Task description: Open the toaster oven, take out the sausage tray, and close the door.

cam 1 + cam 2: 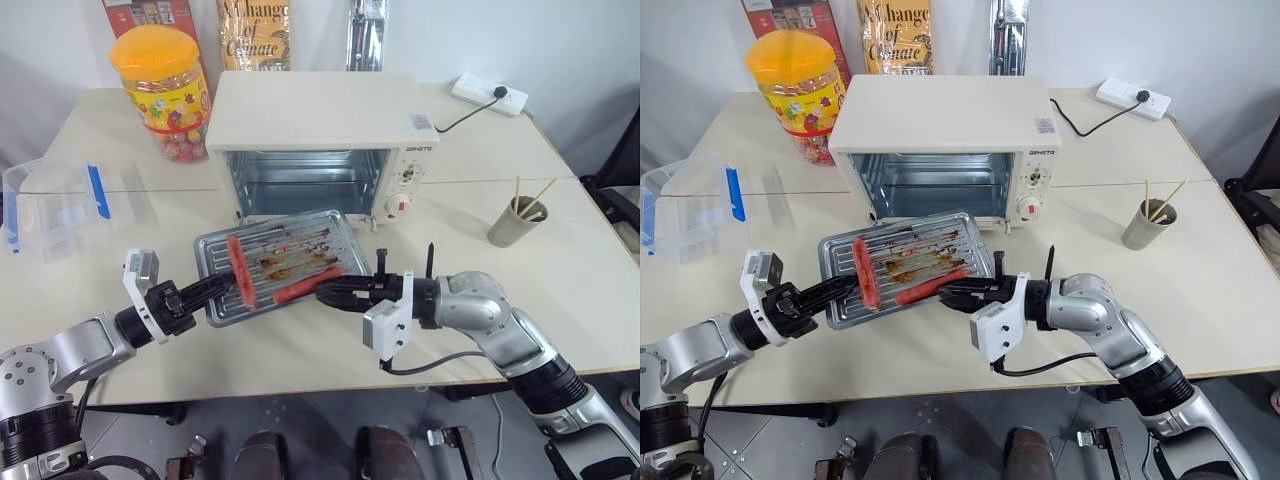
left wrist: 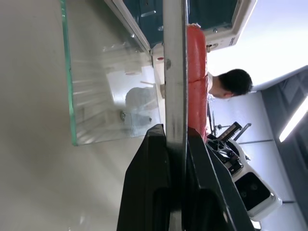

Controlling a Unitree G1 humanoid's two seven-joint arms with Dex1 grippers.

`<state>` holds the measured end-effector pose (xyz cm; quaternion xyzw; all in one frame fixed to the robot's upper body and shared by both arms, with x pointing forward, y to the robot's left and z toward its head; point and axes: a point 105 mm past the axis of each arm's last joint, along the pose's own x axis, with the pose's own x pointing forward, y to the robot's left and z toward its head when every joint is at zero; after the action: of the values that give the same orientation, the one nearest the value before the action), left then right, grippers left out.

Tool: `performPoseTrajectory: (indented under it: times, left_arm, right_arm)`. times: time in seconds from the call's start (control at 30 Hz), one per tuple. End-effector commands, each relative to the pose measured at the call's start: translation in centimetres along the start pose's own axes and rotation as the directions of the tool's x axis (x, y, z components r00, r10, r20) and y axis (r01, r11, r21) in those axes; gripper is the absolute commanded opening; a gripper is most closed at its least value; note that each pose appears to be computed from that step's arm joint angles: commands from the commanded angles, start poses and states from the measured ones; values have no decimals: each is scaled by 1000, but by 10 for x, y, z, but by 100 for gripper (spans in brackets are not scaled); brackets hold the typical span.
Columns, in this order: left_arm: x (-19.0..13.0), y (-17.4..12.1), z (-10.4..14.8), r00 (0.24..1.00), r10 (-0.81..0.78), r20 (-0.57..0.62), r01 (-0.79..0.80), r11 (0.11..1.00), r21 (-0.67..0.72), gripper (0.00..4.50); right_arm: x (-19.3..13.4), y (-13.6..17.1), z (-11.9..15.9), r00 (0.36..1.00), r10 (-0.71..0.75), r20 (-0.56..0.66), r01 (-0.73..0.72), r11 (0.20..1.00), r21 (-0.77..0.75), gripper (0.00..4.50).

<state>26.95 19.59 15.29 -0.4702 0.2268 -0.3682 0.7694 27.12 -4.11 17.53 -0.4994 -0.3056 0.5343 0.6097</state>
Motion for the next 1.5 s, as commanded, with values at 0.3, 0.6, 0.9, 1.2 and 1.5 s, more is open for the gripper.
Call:
performPoseTrajectory:
  times: [0.3, 0.6, 0.9, 1.2, 1.5]
  left_arm:
    - [1, 2, -2, 998, 64, 7, -64, 998, -14, 0]
    - [3, 1, -2, 998, 57, 25, -56, 998, -43, 0]
    - [7, 0, -1, 998, 32, 61, -28, 998, -60, 0]
    - [-7, -5, 3, 973, 5, 232, 12, 998, -69, 0]
    - [-33, -4, -22, 907, 86, 413, -38, 992, -123, 0]
  right_arm:
    - [-13, -33, 21, 997, -45, 67, 43, 999, 23, 198]
    - [-23, -34, 22, 998, 1, 56, -8, 991, 131, 438]
    - [-33, -37, 16, 1000, 11, 26, -17, 964, 266, 438]
    - [-74, -15, -25, 981, 118, -155, -36, 893, 449, 438]
    - [-100, 17, -72, 955, 133, -265, 29, 848, 529, 239]
